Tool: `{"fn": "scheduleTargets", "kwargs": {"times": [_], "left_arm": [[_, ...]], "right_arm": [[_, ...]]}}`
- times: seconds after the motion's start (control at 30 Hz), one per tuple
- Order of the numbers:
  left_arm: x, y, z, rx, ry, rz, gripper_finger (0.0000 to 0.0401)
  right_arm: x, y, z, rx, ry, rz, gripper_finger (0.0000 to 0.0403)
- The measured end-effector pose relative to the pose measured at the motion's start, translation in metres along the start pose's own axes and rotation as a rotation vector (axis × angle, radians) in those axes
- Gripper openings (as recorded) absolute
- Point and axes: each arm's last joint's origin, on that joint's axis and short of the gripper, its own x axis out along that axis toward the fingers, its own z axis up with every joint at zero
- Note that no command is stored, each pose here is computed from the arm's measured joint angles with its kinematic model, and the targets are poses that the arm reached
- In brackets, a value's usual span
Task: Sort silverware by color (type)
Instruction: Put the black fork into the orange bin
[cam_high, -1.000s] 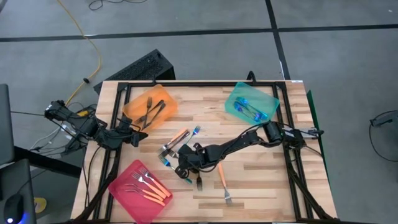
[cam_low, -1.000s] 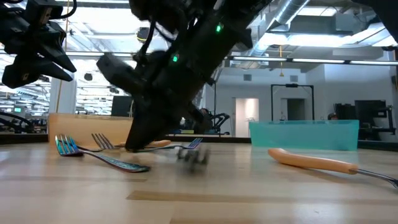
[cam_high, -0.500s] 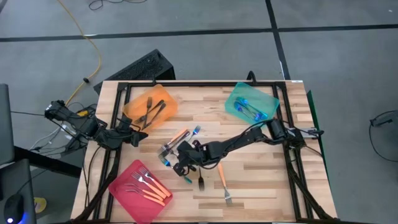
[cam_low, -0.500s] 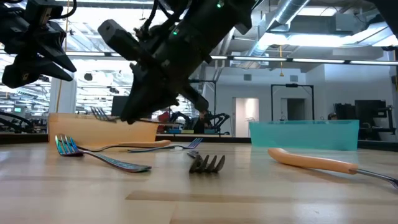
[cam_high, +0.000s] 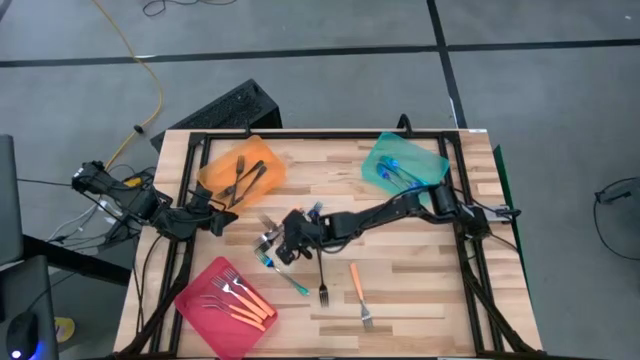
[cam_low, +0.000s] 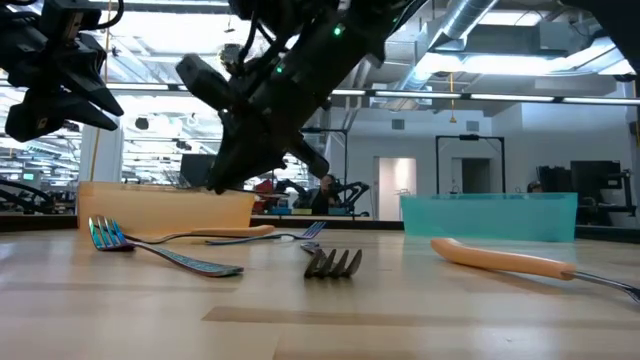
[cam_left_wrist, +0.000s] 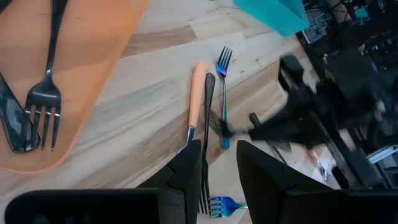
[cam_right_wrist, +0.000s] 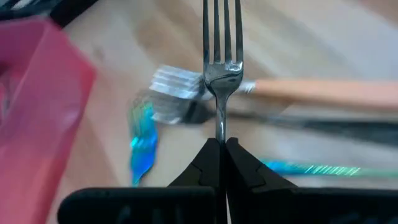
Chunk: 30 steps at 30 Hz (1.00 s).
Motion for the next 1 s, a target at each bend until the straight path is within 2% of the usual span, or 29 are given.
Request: {"fn": "scheduleTargets", "kwargs": {"times": [0.13,0.37,0.57,0.73,1.0], "left_arm": [[0.0,0.0,0.0,0.004,0.016,-0.007,0.0087],[-0.003,-0.003,0.002,0.009,0.025,-0.021,0.0087],[-0.004,-0.004,0.003,0.017,0.01,-0.022,0.0087],[-0.004,-0.004,0.004,-0.026,-0.019,-0.016,0.0087],[-0.004,-0.004,0.005,-0.074,-0.057,-0.011,0.0087]], "right_arm": [[0.002,-0.013,0.022,-0.022,0.013,-0.009,0.0025],[-0.007,-0.041,0.087,-0.047,-0.012,-0.051,0.0025],[-0.025,-0.063,0.144,-0.108,-0.11,-0.073,0.0025],[-0.032,-0.08,0.178,-0.255,-0.231,-0.061,0.0025],[-0.033,-0.101,0.211,-0.557,-0.417,0.171,0.0025]]}}
